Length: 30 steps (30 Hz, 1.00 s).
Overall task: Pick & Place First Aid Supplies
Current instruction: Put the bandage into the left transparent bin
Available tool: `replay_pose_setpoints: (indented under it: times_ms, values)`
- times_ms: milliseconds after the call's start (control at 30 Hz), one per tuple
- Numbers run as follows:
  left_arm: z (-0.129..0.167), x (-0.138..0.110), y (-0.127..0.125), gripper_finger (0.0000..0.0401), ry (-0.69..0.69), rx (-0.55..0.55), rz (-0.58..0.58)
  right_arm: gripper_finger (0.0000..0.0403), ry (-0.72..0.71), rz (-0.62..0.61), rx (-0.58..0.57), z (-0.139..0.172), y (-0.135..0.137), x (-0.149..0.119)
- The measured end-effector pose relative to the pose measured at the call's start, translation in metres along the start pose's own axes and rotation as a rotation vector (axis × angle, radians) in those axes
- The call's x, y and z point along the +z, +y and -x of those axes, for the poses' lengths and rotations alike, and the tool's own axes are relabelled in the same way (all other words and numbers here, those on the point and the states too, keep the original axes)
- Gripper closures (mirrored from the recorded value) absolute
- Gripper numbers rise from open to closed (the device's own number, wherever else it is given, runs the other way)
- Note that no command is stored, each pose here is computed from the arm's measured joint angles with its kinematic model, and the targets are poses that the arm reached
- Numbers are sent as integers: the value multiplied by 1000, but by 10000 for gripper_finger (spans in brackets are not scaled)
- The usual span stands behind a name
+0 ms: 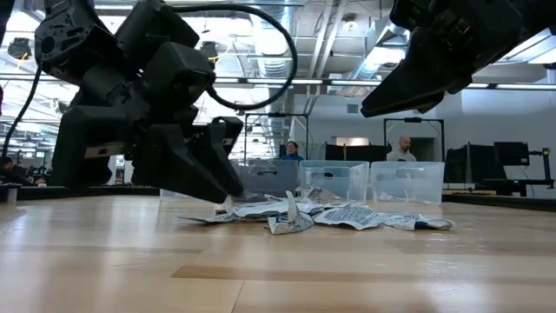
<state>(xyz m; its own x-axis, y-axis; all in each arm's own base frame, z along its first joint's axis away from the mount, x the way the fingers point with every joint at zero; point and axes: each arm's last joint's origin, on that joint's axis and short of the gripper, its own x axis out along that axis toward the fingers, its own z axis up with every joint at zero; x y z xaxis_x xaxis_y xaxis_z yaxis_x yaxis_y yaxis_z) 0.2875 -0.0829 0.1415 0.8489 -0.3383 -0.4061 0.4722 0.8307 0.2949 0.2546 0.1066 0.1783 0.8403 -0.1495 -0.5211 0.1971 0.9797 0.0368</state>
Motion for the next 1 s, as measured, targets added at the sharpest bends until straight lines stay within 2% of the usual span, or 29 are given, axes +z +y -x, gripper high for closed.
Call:
replay_pose_setpoints:
  times_ms: [633, 867, 1000]
  values:
    - [-3, -9, 12, 293, 22, -36, 50, 296, 0, -8, 1, 0, 0, 0]
    - [-12, -19, 10, 293, 23, -88, 154, 296, 9, -2, -3, 0, 0, -1]
    - [-12, -21, 11, 295, 21, -98, 171, 296, 9, -2, -3, 0, 0, -1]
